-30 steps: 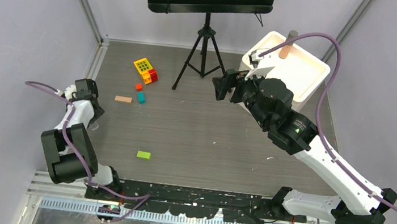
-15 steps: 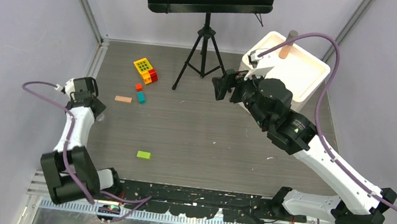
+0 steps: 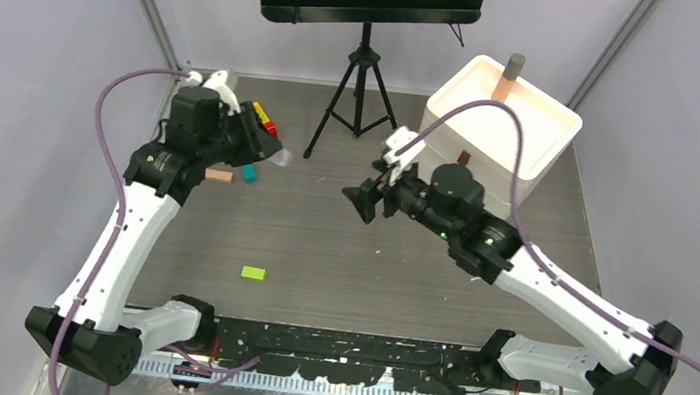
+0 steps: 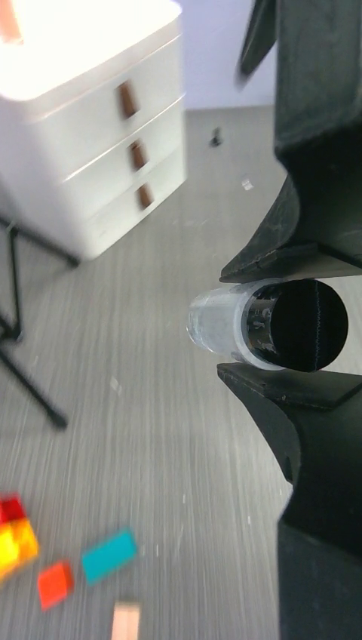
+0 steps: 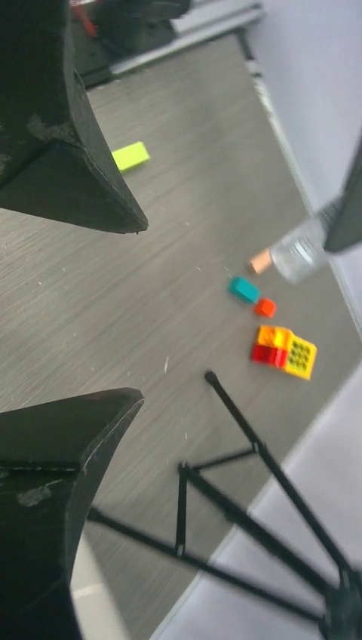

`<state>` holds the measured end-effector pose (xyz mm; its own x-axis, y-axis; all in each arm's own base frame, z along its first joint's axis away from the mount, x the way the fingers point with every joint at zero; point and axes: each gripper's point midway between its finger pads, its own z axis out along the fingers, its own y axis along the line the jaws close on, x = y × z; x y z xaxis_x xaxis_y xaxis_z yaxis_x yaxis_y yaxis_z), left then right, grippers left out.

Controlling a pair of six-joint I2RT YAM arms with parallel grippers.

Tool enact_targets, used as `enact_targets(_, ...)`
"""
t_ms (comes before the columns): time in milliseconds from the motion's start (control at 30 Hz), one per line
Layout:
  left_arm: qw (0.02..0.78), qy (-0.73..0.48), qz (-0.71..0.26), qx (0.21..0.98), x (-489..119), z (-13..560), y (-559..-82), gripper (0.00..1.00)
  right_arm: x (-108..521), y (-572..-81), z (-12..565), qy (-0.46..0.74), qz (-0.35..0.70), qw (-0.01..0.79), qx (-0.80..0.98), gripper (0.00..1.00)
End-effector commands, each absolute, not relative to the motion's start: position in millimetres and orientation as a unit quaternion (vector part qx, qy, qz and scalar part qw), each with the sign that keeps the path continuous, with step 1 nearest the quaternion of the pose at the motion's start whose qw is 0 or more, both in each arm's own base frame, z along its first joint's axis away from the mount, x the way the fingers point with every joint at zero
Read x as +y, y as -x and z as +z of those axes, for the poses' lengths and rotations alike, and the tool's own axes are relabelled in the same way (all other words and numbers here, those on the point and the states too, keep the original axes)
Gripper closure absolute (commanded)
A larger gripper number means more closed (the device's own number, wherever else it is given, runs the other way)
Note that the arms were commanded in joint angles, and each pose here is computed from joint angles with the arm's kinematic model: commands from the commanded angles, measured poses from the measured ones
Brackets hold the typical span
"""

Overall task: Organize the makeup
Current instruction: Pick up the makeup from the corner of the board.

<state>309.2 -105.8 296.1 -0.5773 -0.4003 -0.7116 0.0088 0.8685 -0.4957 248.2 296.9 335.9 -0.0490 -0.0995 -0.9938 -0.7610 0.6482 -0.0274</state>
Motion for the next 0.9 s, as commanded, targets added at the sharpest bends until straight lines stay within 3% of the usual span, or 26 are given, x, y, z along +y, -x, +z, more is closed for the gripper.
enact_targets(0,0.403,0.037,-0.3,0.864,-163,314,-281,0.93,344,-234,317,0.421,0.313,0.605,0.599,0.19)
enact_targets(133,0.386,-0.005,-0.31,0.869,-197,309,-267,0.93,349,-237,316,0.408,0.304,0.652,0.563,0.13)
enact_targets(333,0.376,-0.035,-0.324,0.867,-235,300,-252,0.93,353,-240,322,0.391,0.3,0.673,0.552,0.13)
enact_targets(733,0.359,-0.063,-0.323,0.873,-259,288,-251,0.93,357,-243,308,0.402,0.284,0.663,0.564,0.36)
enact_targets(867,0.355,-0.068,-0.332,0.871,-263,290,-249,0.93,359,-245,301,0.407,0.279,0.658,0.568,0.35)
